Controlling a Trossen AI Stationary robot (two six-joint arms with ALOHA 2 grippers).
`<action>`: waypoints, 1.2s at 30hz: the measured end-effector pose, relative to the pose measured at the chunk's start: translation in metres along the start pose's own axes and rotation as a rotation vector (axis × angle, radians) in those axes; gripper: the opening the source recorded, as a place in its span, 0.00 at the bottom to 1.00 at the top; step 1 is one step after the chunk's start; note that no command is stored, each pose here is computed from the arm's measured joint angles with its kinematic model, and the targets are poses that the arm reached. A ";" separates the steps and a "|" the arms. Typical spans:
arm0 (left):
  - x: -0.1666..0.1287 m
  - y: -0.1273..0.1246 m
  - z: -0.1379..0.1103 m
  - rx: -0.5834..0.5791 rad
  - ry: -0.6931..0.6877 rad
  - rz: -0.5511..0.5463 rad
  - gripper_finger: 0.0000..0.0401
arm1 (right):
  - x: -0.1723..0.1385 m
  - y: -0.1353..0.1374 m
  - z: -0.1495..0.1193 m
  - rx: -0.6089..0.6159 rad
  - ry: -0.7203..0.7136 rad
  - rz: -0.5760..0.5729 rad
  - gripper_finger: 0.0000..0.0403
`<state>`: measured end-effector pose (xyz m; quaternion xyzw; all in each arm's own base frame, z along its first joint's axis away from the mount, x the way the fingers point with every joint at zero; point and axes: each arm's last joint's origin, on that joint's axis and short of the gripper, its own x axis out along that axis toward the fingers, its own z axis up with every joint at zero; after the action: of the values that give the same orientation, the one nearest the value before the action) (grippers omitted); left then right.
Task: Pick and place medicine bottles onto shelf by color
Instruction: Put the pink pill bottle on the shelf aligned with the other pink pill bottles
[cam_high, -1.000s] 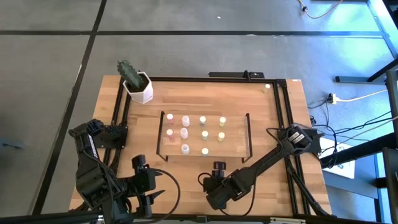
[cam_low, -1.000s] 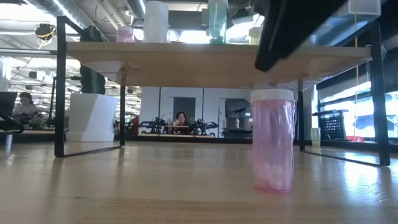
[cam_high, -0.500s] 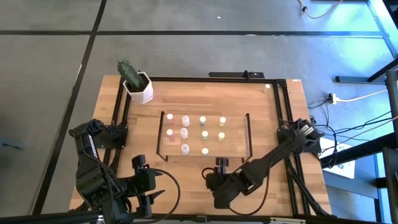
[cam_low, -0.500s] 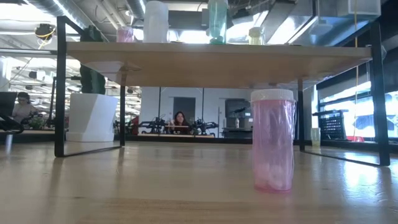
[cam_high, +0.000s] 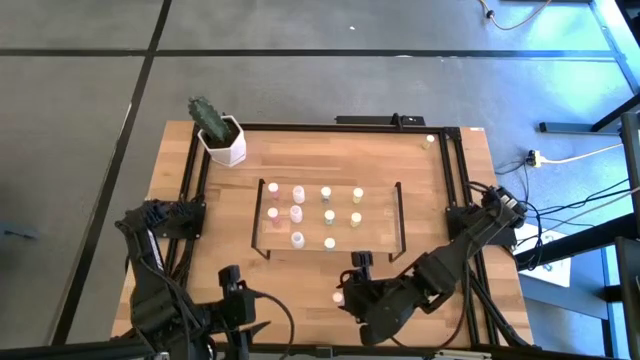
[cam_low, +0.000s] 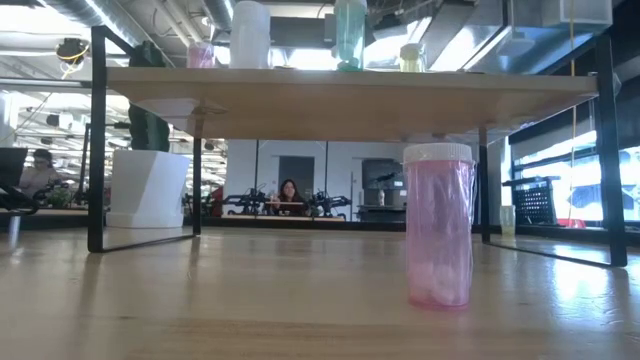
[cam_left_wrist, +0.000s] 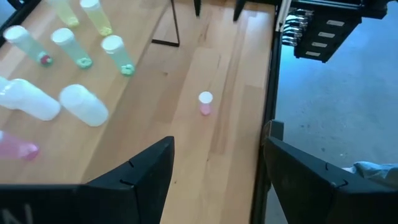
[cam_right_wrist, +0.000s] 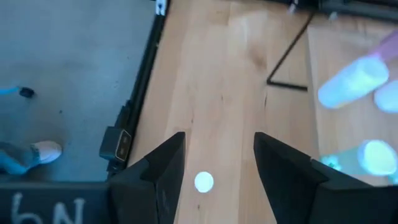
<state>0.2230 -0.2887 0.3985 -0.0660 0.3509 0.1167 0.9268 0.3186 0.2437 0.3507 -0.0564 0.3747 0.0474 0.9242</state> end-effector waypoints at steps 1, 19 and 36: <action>0.002 -0.003 -0.002 0.000 -0.001 0.001 0.60 | -0.003 -0.001 0.001 -0.011 -0.005 0.001 0.48; 0.073 -0.054 -0.025 -0.029 -0.058 0.046 0.60 | -0.102 -0.002 0.036 -0.194 -0.125 0.069 0.48; 0.153 -0.067 -0.019 0.035 -0.046 0.072 0.60 | -0.135 0.000 0.035 -0.253 -0.168 0.122 0.48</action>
<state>0.3398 -0.3309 0.2852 -0.0344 0.3337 0.1451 0.9308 0.2460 0.2421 0.4696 -0.1454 0.2900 0.1548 0.9332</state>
